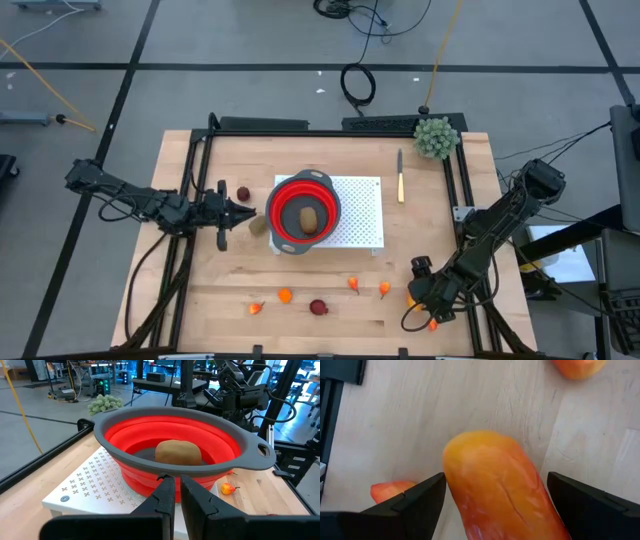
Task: Pick & Place Fruit
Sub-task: Put the mango into the strainer bowl on the shelf
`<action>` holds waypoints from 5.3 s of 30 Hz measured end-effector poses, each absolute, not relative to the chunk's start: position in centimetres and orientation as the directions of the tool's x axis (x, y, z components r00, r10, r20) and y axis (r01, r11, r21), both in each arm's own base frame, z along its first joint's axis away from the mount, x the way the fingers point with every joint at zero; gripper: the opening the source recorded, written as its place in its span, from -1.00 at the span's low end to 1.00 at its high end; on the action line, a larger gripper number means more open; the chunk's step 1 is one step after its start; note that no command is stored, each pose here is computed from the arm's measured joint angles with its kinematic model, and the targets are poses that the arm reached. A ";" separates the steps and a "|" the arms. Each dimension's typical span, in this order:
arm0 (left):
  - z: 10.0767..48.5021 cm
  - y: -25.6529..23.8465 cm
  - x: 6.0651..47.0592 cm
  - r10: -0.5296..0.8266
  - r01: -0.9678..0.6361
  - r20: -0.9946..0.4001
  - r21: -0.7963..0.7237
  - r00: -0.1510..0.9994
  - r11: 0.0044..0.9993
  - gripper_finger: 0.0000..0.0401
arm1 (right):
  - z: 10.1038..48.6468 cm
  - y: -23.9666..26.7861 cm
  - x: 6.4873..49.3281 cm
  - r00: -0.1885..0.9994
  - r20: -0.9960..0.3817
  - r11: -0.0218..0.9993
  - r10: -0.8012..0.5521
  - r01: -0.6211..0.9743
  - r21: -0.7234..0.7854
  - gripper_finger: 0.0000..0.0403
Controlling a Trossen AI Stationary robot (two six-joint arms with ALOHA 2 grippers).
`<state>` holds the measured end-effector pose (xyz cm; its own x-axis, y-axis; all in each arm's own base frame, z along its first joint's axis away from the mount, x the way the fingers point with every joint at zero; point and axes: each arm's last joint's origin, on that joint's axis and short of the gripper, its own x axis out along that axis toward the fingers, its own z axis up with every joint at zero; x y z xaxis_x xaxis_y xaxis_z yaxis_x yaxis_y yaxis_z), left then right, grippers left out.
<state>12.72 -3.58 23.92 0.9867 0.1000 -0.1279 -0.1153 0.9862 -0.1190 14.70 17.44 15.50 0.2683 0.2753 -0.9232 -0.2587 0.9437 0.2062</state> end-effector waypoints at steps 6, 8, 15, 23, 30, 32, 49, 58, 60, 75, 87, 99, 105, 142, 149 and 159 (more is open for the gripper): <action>23.9 -3.6 12.7 0.100 -0.115 -0.127 -0.120 0.987 0.986 -0.87 | 15.5 17.4 14.7 0.282 -0.922 0.938 0.264 -0.299 0.177 0.68; 23.9 -3.6 12.7 0.099 -0.115 -0.128 -0.120 0.987 0.986 -0.87 | 15.5 17.3 14.8 0.310 -0.920 0.945 0.239 -0.292 0.147 0.68; 23.9 -3.6 12.7 0.097 -0.112 -0.127 -0.122 0.987 0.986 -0.87 | 15.5 17.0 15.2 0.365 -0.912 0.961 0.186 -0.261 0.092 0.67; 23.9 -3.6 12.7 0.097 -0.113 -0.127 -0.126 0.987 0.986 -0.87 | 15.4 16.9 14.9 0.317 -0.929 0.966 0.193 -0.227 0.123 0.56; 23.9 -3.6 12.7 0.097 -0.113 -0.127 -0.125 0.987 0.986 -0.87 | 15.3 16.8 14.7 0.295 -0.937 0.970 0.187 -0.203 0.130 0.47; 23.9 -3.6 12.7 0.097 -0.113 -0.127 -0.125 0.987 0.986 -0.87 | 15.3 16.7 14.7 0.288 -0.941 0.972 0.179 -0.202 0.123 0.43; 23.9 -3.6 12.7 0.097 -0.113 -0.127 -0.119 0.987 0.986 -0.87 | 15.4 16.6 14.7 0.315 -0.935 0.973 0.164 -0.205 0.101 0.10; 23.9 -3.6 12.7 0.097 -0.113 -0.128 -0.120 0.987 0.986 -0.87 | 18.3 17.0 14.6 0.369 -0.842 0.913 0.393 -0.266 0.310 0.07; 23.9 -3.6 12.7 0.097 -0.113 -0.128 -0.119 0.987 0.986 -0.87 | 19.2 17.1 14.6 0.407 -0.797 0.892 0.446 -0.273 0.360 0.08; 23.9 -3.6 12.7 0.098 -0.113 -0.129 -0.119 0.987 0.986 -0.87 | 25.0 17.8 15.2 0.616 -0.378 0.721 0.691 -0.620 0.310 0.11; 23.9 -3.6 12.7 0.098 -0.113 -0.129 -0.120 0.987 0.986 -0.87 | 27.0 18.5 15.1 0.516 -0.175 0.531 0.838 -0.846 0.050 0.11; 23.9 -3.6 12.7 0.098 -0.113 -0.129 -0.120 0.987 0.986 -0.87 | 27.4 18.7 15.0 0.444 -0.125 0.447 0.887 -0.894 -0.009 0.12; 23.9 -3.6 12.7 0.098 -0.113 -0.129 -0.120 0.987 0.986 -0.87 | 27.4 18.6 15.1 0.485 -0.126 0.487 0.866 -0.873 -0.014 0.10; 24.0 -3.6 12.7 0.098 -0.115 -0.125 -0.133 0.987 0.984 -0.87 | 25.7 15.0 16.5 0.863 -0.062 0.705 -0.502 0.366 -0.607 0.11; 23.9 -3.6 12.7 0.099 -0.117 -0.125 -0.147 0.987 0.982 -0.87 | 24.5 15.2 17.0 0.756 0.000 0.549 -0.654 0.475 -0.687 0.10; 23.9 -3.6 12.7 0.099 -0.121 -0.126 -0.178 0.987 0.977 -0.87 | 23.5 14.3 18.6 0.703 0.000 0.475 -0.711 0.480 -0.738 0.10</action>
